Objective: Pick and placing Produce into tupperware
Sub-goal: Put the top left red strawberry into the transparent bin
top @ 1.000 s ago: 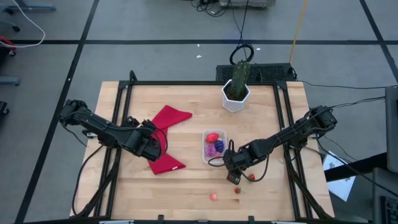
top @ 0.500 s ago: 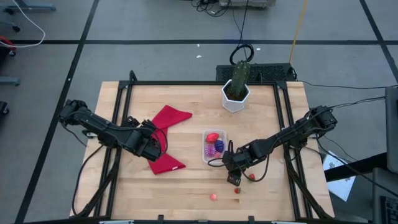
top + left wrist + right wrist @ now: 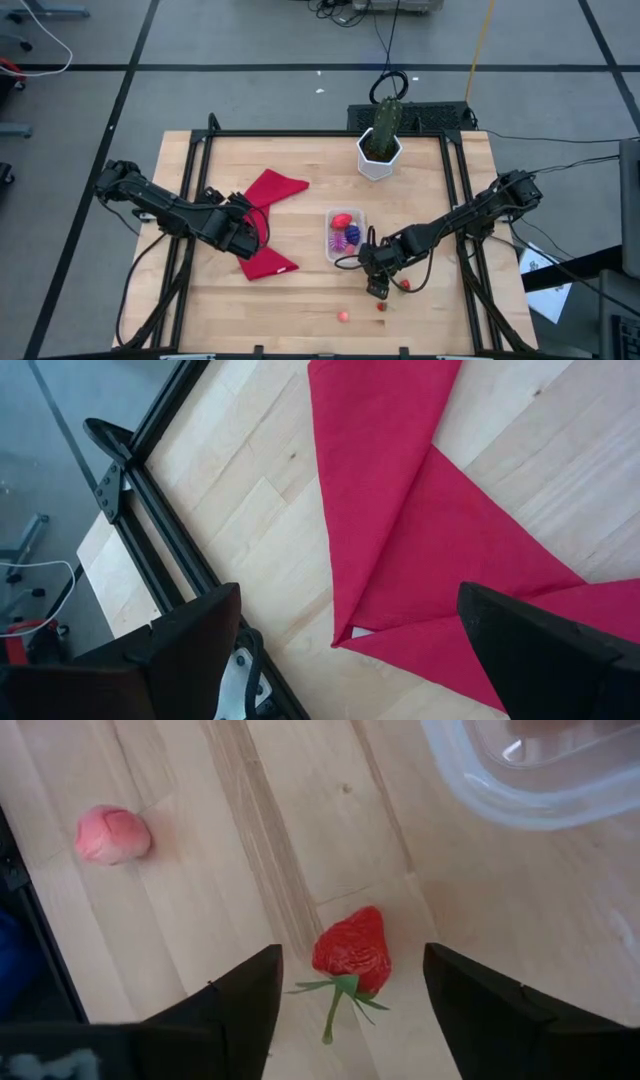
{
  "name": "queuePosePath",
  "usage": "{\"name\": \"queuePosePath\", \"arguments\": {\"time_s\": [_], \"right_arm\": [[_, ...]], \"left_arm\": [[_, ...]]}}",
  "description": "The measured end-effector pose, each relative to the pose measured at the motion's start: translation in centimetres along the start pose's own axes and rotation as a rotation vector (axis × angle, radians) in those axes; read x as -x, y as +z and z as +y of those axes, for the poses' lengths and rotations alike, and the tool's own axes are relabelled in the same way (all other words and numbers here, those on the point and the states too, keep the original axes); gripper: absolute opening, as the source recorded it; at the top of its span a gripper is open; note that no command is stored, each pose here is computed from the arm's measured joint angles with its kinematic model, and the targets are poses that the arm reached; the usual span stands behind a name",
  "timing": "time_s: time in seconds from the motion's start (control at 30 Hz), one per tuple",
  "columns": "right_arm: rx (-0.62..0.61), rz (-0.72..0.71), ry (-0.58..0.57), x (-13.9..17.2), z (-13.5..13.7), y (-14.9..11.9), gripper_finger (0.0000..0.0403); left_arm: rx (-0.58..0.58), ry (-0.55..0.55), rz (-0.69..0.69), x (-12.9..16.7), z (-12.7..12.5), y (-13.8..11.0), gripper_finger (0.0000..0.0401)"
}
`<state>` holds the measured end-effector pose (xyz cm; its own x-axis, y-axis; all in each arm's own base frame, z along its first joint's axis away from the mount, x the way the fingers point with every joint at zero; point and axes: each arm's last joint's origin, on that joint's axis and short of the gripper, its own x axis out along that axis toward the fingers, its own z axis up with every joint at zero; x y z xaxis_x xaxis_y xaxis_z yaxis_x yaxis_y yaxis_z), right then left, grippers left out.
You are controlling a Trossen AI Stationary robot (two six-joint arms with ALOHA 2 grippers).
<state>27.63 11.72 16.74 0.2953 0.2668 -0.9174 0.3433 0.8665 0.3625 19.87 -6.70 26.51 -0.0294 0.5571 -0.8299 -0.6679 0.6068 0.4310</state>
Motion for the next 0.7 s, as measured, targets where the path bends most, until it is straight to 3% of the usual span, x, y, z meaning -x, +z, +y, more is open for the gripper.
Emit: {"name": "queuePosePath", "arguments": {"time_s": [0.7], "right_arm": [[-0.018, -0.002, 0.003, 0.00, 0.03, 0.02, 0.0245]], "left_arm": [[-0.003, 0.000, 0.000, 0.00, 0.00, 0.00, 0.0379]]}}
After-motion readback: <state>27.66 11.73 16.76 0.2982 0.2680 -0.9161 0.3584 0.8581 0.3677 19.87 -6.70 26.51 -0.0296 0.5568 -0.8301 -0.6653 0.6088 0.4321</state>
